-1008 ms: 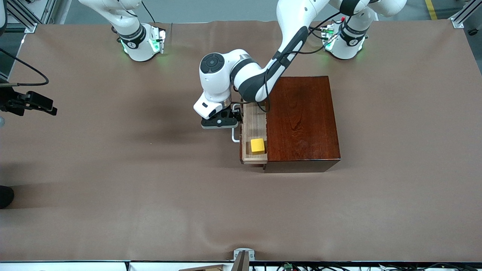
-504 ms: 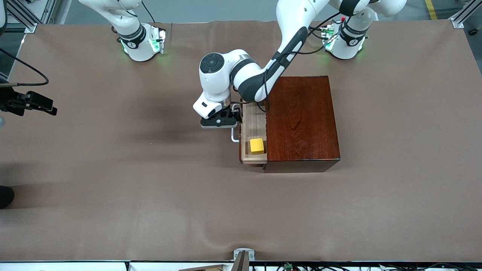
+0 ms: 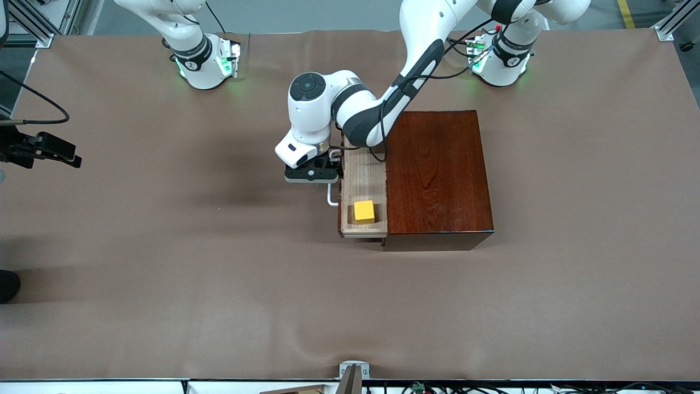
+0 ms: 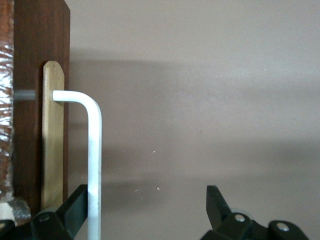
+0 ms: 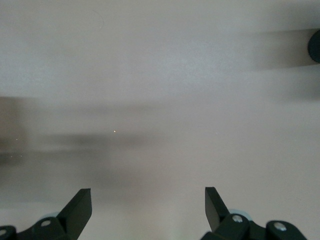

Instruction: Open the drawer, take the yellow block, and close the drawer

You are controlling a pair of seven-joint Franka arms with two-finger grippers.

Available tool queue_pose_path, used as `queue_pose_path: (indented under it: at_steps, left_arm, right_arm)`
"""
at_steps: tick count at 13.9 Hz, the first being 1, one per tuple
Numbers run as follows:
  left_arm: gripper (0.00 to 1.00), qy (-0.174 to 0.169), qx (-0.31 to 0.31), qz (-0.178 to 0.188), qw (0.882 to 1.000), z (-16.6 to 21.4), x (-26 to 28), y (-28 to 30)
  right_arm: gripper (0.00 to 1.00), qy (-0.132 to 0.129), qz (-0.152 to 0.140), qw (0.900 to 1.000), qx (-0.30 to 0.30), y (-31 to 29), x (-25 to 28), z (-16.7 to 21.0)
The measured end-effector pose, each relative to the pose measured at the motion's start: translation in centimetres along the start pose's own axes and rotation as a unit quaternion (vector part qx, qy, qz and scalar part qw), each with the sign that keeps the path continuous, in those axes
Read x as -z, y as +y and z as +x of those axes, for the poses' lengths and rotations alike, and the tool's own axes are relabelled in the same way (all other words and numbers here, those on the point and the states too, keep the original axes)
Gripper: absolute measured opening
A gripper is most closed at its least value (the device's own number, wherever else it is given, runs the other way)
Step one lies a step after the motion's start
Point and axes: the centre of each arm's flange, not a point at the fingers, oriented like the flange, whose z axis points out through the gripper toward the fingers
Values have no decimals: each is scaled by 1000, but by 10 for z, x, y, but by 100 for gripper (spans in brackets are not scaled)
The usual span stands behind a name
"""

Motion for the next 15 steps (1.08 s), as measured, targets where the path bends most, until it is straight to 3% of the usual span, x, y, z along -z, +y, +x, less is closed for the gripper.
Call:
queue_pose_path:
  at_steps: [4, 7, 10, 13, 15]
  left_arm:
    - [100, 4, 0, -10, 1000, 0, 9, 4]
    - [100, 12, 1, -62, 998, -13, 45, 31]
    - [100, 21, 1, -76, 997, -14, 68, 37]
    - [100, 38, 20, -92, 995, 8, 100, 27]
    - [100, 47, 61, -102, 992, 51, 132, -4]
  right_arm:
    - [100, 0, 0, 1000, 1, -1, 0, 0]
    - [100, 0, 0, 1000, 1, -2, 0, 0]
    - [100, -1, 0, 1000, 2, -2, -1, 1]
    - [100, -2, 0, 1000, 2, -2, -2, 1]
    - [100, -3, 0, 1000, 3, -3, -2, 1]
